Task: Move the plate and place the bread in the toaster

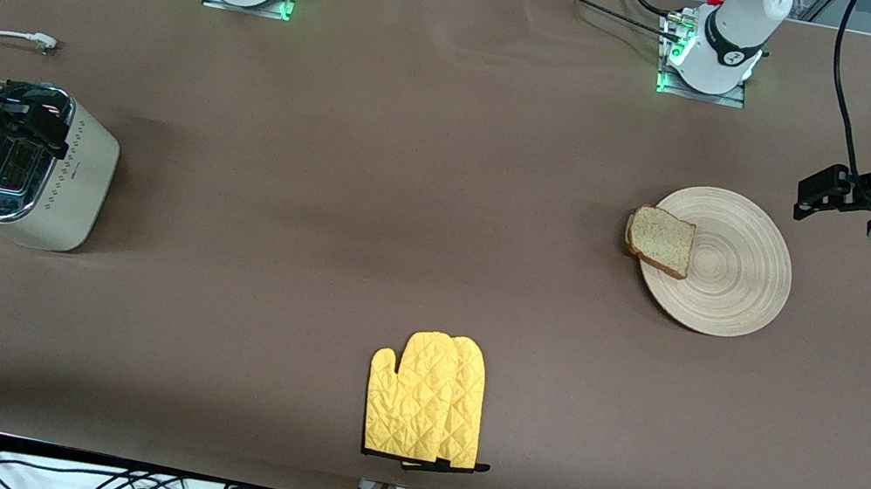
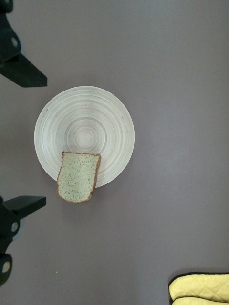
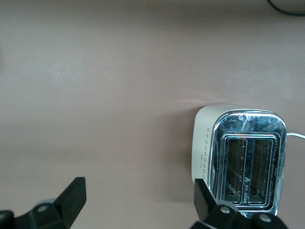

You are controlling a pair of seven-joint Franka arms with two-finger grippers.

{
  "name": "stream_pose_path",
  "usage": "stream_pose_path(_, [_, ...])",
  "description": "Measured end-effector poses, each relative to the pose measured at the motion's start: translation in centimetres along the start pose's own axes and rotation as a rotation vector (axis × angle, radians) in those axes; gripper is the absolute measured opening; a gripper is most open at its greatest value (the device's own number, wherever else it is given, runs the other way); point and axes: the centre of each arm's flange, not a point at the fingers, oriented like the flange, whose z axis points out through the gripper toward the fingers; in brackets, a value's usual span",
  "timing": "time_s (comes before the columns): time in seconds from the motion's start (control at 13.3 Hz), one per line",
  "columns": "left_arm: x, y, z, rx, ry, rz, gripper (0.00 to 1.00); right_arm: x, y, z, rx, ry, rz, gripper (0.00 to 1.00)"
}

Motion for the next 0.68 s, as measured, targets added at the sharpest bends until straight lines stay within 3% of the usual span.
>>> stream_pose_path(0.23, [1.6,-5.6,2.0,-0.025,-0.032,-0.101,1.0,0.0,0.0,0.0,0.0,0.0,0.001,1.0])
stream_pose_path(0.38, [2.7,-10.5,4.9,-0.133,-0.071,-0.171,1.0,0.0,0.1,0.0,0.0,0.0,0.001,1.0])
stream_pose_path(0.68, [2.9,-19.8,10.3,-0.352,-0.081,-0.13,1.0,0.0,0.1,0.0,0.0,0.0,0.001,1.0])
